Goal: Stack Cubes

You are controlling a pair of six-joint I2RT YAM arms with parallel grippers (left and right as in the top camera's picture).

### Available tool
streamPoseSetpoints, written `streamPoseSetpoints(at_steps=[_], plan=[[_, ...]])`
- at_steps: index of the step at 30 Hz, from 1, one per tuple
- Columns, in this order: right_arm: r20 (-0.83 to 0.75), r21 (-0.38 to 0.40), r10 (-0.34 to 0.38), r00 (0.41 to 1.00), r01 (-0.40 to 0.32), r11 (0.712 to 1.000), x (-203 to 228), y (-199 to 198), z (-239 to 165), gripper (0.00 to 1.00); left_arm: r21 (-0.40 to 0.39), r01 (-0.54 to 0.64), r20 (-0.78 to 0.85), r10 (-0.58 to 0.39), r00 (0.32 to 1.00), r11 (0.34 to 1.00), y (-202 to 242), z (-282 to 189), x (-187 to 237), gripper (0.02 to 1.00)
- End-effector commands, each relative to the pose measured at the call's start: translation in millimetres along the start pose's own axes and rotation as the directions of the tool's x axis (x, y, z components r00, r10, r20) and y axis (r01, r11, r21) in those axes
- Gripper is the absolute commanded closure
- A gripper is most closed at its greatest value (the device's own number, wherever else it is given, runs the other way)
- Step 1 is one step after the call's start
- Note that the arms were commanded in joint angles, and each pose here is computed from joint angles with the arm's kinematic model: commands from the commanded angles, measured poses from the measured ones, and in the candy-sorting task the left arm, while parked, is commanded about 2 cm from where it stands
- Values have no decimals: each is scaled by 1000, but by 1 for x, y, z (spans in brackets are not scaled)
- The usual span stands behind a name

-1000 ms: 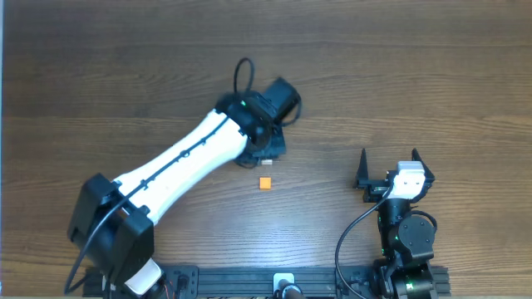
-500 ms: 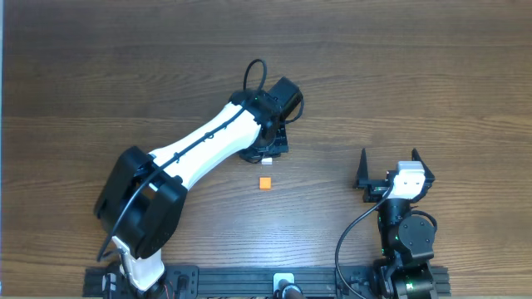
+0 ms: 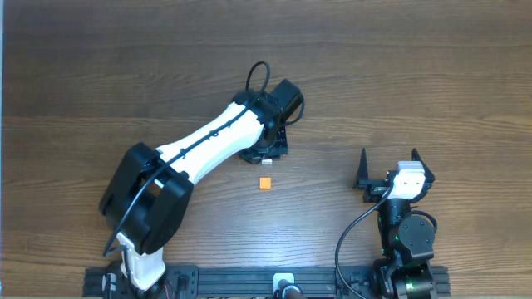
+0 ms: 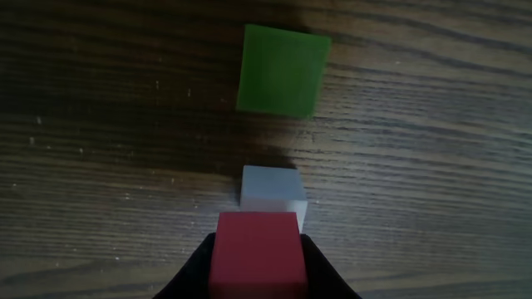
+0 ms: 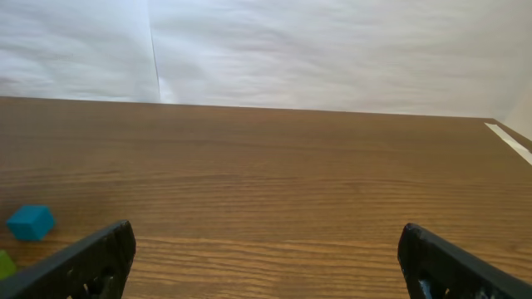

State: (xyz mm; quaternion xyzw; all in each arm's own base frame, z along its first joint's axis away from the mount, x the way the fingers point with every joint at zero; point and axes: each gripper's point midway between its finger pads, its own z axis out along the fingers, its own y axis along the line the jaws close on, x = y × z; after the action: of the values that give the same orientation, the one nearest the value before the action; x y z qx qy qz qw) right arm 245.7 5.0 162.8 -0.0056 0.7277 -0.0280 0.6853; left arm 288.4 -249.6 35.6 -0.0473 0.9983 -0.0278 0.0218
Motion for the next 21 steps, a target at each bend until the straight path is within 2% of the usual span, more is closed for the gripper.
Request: streamPoseSetpoints(at_steps=[1,11,21], plan=[[1,-1,-4,1000,4,1000,2,0,0,14,-8,-24,-7,24,1000,1000,-1,6,0,958],[1,-1,-4,1000,4,1000,2,0,0,9,9,-94,4,94,996,996,-7,6,-2,956],[1,-1,-4,1000,4,1000,2,0,0,7,14,-100,-20,101,995,995,-8,11,2,956]])
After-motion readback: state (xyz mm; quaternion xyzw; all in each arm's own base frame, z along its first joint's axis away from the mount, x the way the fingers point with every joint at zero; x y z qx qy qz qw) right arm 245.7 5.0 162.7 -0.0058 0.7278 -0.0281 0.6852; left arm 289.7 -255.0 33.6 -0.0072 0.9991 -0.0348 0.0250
